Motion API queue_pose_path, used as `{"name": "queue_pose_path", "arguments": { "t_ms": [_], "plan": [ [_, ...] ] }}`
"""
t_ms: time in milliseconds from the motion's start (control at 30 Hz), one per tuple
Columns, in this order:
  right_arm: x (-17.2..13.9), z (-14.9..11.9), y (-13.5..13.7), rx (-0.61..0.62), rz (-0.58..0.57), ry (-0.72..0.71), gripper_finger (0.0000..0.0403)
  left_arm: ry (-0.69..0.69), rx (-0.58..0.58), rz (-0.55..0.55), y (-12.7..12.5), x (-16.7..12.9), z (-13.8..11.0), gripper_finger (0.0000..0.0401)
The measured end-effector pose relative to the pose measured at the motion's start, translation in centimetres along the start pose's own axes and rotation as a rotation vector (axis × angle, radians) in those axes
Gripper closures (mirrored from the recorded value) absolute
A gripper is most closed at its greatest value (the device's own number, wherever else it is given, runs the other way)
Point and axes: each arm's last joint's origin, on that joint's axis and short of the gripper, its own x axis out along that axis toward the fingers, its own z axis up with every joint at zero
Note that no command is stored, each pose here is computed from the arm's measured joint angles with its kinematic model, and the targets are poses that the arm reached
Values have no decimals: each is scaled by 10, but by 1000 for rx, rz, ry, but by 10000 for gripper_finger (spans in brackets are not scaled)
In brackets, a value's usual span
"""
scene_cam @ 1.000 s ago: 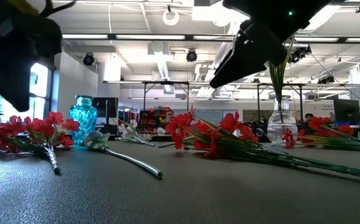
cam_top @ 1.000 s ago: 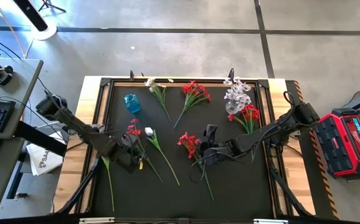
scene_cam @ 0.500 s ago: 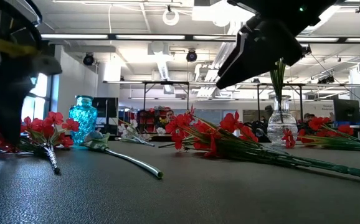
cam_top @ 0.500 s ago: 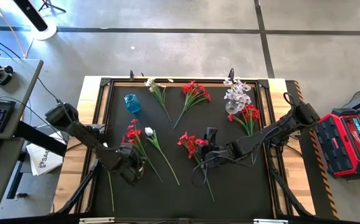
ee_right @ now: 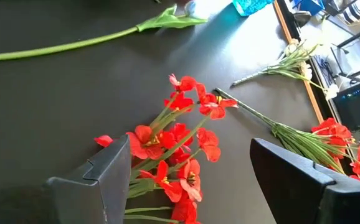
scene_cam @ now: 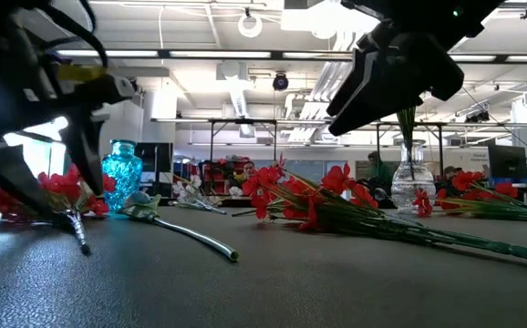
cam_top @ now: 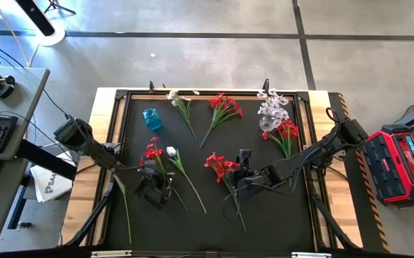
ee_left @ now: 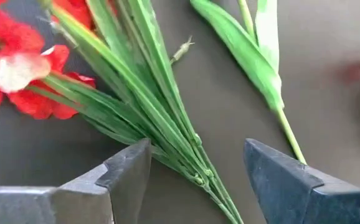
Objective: Sort flowers into vase by color
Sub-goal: Put the red flowers into the blue vase
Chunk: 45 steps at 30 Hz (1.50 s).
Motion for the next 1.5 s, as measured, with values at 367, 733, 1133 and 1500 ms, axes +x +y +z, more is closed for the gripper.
{"name": "queue_pose_path", "arguments": {
  "t_ms": [367,733,1133,1500],
  "plan": [
    [-1,0,1,0,1,3,128,96,72,123,-12,15,22,160],
    [-1,-1,1,10,1,2,128,296,202,207,-1,2,3,160],
    [-1,-1,1,10,1,2,128,298,180,308,-3,-45,-15,160],
    [-1,-1,1,16,5,3,128,256,85,355,-2,-26,-25,173]
  ]
}}
